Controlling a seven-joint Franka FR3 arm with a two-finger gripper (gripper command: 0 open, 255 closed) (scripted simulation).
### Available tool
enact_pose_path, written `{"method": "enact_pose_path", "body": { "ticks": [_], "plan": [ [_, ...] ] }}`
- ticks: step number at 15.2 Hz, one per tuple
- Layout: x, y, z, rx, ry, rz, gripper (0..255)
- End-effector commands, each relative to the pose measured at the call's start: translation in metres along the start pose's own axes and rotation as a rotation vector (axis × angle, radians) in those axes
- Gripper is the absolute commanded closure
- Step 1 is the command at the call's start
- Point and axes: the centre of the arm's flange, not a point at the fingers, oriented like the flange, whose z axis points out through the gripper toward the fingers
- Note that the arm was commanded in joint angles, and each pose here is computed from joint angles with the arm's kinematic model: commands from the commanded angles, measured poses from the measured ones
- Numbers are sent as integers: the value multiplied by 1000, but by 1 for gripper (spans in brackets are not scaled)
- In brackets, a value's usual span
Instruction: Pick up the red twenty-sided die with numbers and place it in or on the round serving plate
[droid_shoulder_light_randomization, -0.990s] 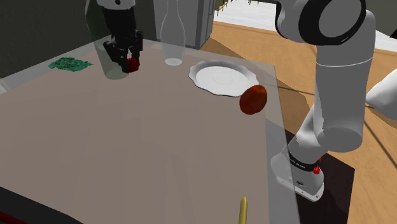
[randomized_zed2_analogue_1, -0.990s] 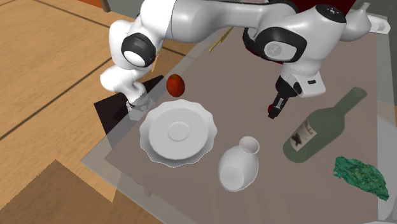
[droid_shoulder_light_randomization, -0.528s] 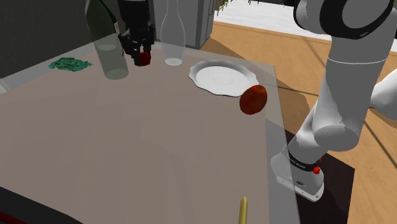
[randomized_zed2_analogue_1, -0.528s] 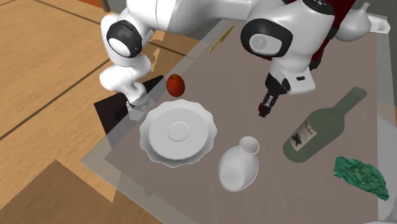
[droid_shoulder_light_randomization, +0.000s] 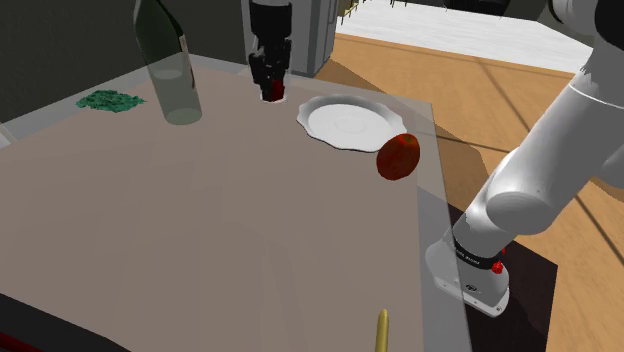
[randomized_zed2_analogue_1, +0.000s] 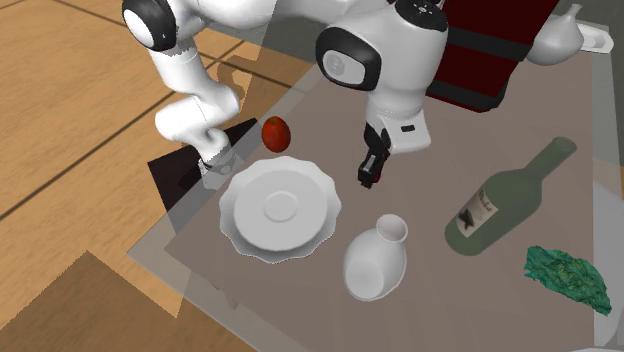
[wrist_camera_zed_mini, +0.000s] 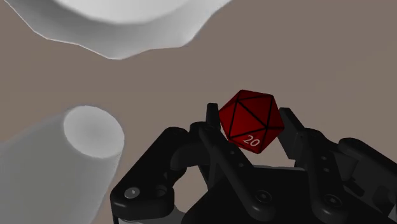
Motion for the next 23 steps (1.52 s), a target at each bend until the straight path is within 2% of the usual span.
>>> {"method": "enact_pose_path", "body": {
  "ticks": [1,13,14,23],
  "plan": [
    [-23,18,-1,1,0,0,255],
    [-147,117,-1,1,0,0,255],
    [-165,132,-1,1,0,0,255],
    [-165,131,46,1,0,0,255]
  ]
}}
